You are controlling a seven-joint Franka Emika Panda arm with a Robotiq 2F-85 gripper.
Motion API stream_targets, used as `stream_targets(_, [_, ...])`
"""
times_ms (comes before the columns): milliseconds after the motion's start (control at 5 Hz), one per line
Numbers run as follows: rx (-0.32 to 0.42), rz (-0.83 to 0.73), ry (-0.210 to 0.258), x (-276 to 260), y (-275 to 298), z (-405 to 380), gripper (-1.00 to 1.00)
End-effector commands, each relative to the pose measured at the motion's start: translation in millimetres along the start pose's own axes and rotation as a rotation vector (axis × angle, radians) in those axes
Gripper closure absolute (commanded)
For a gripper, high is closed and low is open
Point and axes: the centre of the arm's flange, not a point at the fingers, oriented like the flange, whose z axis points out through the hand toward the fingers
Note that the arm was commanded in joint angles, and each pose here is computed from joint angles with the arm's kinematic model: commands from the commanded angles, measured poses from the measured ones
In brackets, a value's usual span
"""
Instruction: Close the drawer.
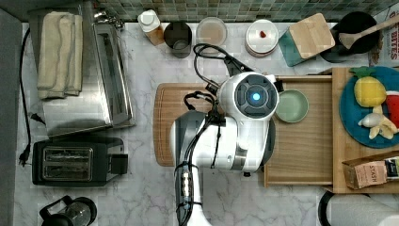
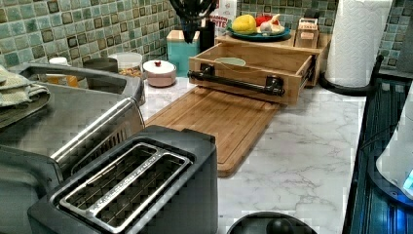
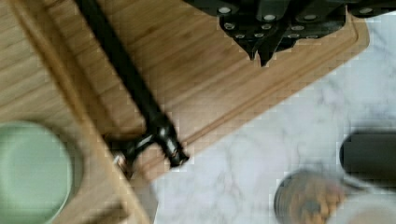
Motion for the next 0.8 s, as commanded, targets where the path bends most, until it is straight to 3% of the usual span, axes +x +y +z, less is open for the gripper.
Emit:
stream_targets(200, [-0.097,-0.408,-0.001,-72,-39,48,1.00])
stream_targets(400, [-0.173,-0.541,-0.034,-68,-39,60,1.00])
stream_targets(600, [-0.217,-0.625,-0.008,-65,-26,78,1.00])
stream_targets(800, [-0.245,-0.595,-0.014,-54,-14,91,1.00])
